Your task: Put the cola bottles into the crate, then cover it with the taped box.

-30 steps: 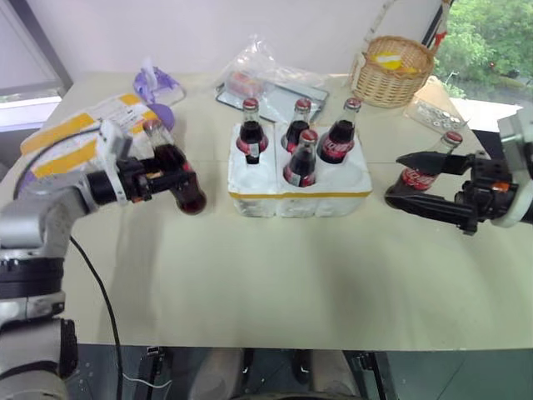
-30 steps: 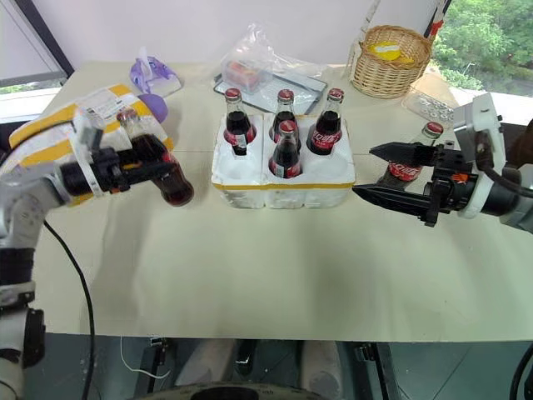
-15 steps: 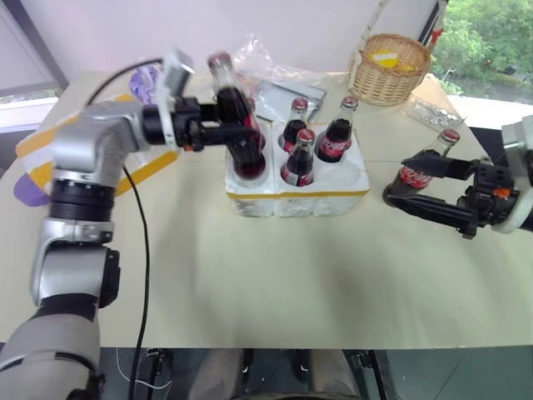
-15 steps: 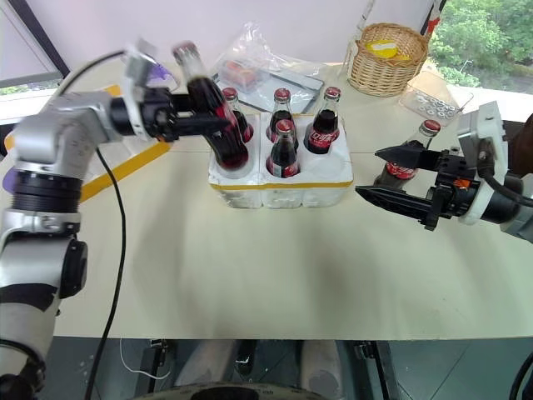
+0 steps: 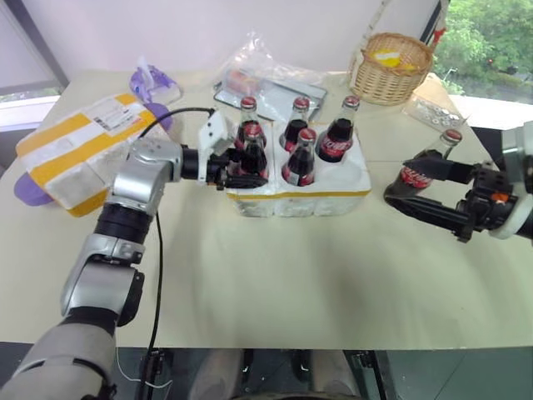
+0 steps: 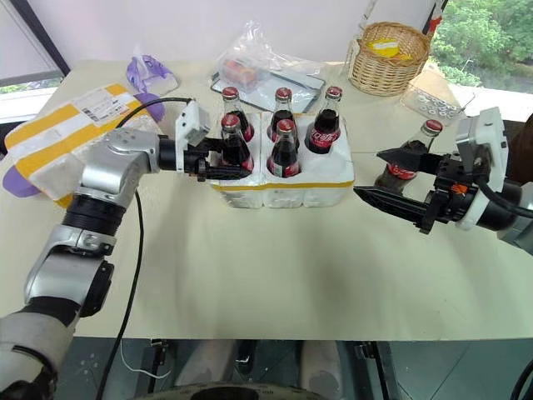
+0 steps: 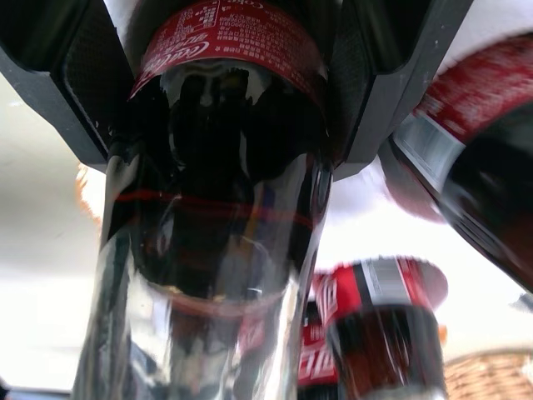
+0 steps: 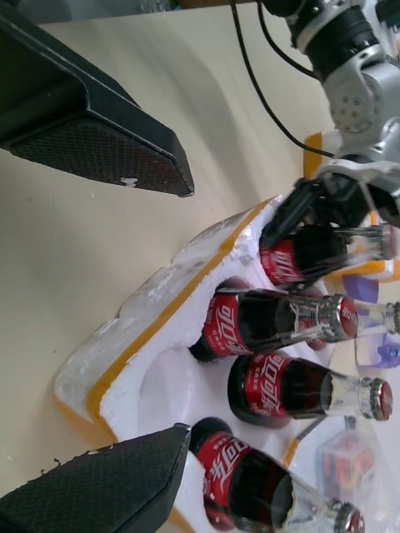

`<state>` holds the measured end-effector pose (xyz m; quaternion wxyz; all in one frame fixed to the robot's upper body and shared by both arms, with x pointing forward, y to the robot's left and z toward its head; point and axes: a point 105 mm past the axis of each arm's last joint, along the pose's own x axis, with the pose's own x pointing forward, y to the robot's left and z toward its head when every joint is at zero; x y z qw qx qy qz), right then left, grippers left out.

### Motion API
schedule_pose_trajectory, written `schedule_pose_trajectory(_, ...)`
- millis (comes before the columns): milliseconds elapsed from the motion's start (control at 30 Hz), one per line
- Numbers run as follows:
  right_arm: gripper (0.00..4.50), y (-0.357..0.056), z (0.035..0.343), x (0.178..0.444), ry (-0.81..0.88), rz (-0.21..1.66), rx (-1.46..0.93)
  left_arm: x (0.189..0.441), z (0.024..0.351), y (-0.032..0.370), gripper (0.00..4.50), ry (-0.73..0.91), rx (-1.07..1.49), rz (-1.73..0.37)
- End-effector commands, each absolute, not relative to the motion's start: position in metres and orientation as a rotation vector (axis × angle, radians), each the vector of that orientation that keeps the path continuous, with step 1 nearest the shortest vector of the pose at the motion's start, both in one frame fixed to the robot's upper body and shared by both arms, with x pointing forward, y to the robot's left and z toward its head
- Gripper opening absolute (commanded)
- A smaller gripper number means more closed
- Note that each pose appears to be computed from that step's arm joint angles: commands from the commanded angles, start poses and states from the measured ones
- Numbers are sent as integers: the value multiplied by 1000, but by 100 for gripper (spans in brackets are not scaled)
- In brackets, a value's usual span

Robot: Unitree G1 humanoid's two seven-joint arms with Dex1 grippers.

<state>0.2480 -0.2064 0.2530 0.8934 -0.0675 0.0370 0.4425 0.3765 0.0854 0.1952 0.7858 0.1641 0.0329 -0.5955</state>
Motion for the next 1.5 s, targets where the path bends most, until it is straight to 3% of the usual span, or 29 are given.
schedule_pose_trajectory(33, 450, -200, 262, 246, 36, 929, -162, 378, 213, 87, 362, -7, 362, -1253)
schedule_pose_trajectory(100, 450, -202, 261, 250, 41, 906, -153, 377, 219, 92, 443, -21, 339, -1241)
schedule_pose_trajectory(133, 450, -203, 261, 251, 41, 893, -152, 376, 224, 95, 447, -30, 327, -1237)
schedule_pose_trajectory(267, 450, -205, 260, 248, 34, 863, -135, 360, 245, 114, 447, -50, 284, -1242)
schedule_pose_trajectory(400, 450, -214, 259, 242, 26, 793, -59, 331, 276, 139, 447, -57, 244, -1265)
schedule_pose_trajectory(500, 450, -228, 240, 228, 92, 714, -43, 300, 298, 160, 447, -42, 214, -1301)
schedule_pose_trajectory(667, 450, -261, 219, 228, 156, 506, -77, 267, 284, 167, 447, 54, 284, -1336)
schedule_pose_trajectory(867, 450, -292, 201, 246, 130, 341, -4, 258, 268, 155, 447, 62, 202, -1333)
schedule_pose_trajectory(1500, 450, -299, 174, 321, 79, 284, 20, 262, 258, 145, 447, 48, 190, -1281)
